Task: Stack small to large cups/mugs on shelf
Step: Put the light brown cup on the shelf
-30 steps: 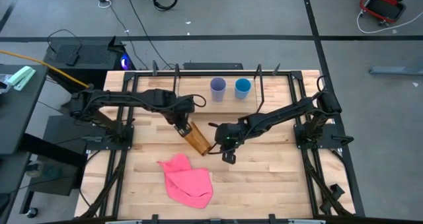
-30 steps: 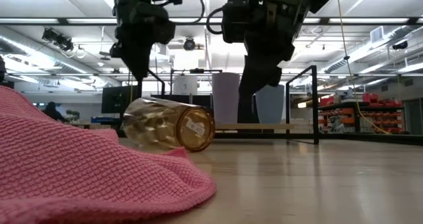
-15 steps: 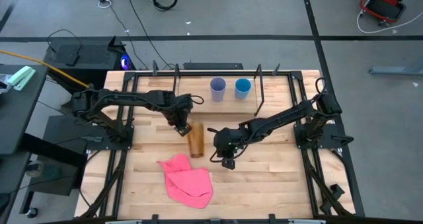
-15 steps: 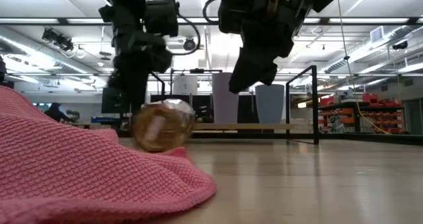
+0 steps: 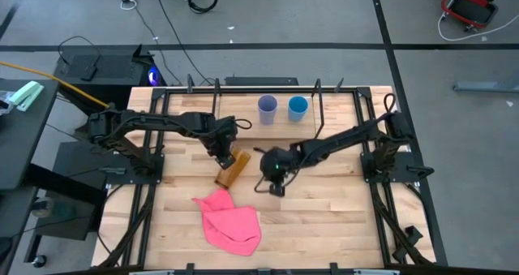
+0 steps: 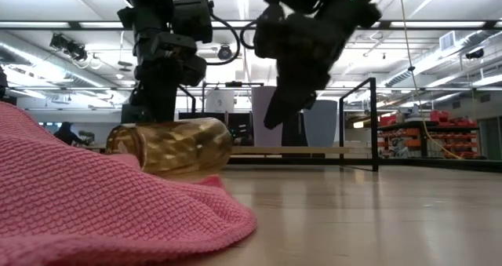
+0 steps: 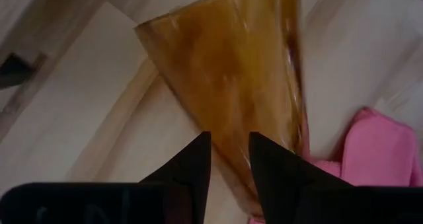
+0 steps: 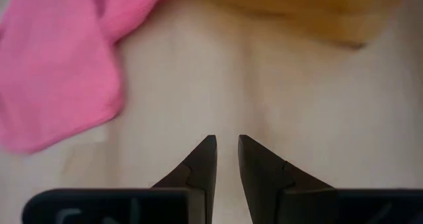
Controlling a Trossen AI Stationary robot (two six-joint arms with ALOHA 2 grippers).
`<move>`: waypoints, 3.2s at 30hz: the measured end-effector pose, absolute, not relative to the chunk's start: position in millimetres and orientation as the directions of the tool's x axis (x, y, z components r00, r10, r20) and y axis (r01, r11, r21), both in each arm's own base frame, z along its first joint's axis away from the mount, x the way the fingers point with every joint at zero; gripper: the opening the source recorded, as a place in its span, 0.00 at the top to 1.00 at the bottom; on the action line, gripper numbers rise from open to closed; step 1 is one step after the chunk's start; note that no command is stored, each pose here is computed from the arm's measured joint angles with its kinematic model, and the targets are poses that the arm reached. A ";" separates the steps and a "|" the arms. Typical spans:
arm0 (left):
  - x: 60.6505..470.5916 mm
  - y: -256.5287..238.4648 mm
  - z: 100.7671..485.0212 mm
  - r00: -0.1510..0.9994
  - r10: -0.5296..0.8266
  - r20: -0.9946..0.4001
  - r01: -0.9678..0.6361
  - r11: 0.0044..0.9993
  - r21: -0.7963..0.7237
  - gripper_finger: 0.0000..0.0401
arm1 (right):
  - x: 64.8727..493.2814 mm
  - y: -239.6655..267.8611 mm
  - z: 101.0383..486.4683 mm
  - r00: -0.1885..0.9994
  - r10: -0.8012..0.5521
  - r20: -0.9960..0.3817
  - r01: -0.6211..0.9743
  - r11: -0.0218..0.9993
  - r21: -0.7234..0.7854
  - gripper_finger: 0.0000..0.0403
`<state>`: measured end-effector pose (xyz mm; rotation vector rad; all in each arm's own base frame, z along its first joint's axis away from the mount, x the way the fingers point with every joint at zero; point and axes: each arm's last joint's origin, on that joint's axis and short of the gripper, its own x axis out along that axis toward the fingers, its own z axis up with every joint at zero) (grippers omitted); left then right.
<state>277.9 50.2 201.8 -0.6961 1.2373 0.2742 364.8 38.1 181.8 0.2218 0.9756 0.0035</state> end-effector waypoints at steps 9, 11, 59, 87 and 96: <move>274.5 44.8 200.6 0.283 -0.190 -0.940 -0.551 0.770 -0.321 0.73 | 376.6 -34.5 190.8 0.690 0.169 -0.704 0.101 0.940 0.325 0.82; 274.9 44.0 200.8 0.286 -0.190 -0.939 -0.547 0.772 -0.323 0.74 | 378.9 -47.1 195.2 0.731 0.209 -0.649 0.055 0.931 0.361 0.82; 286.8 20.3 204.1 0.360 -0.229 -0.905 -0.437 0.815 -0.380 0.77 | 391.1 -80.5 163.6 0.748 0.365 -0.554 -0.106 0.890 0.443 0.81; 291.1 17.1 206.3 0.400 -0.273 -0.875 -0.364 0.828 -0.425 0.81 | 399.8 -74.6 155.9 0.725 0.448 -0.522 -0.179 0.856 0.486 0.78; 291.5 17.1 206.4 0.404 -0.272 -0.873 -0.363 0.829 -0.426 0.81 | 403.3 -56.7 157.3 0.702 0.495 -0.513 -0.227 0.837 0.498 0.79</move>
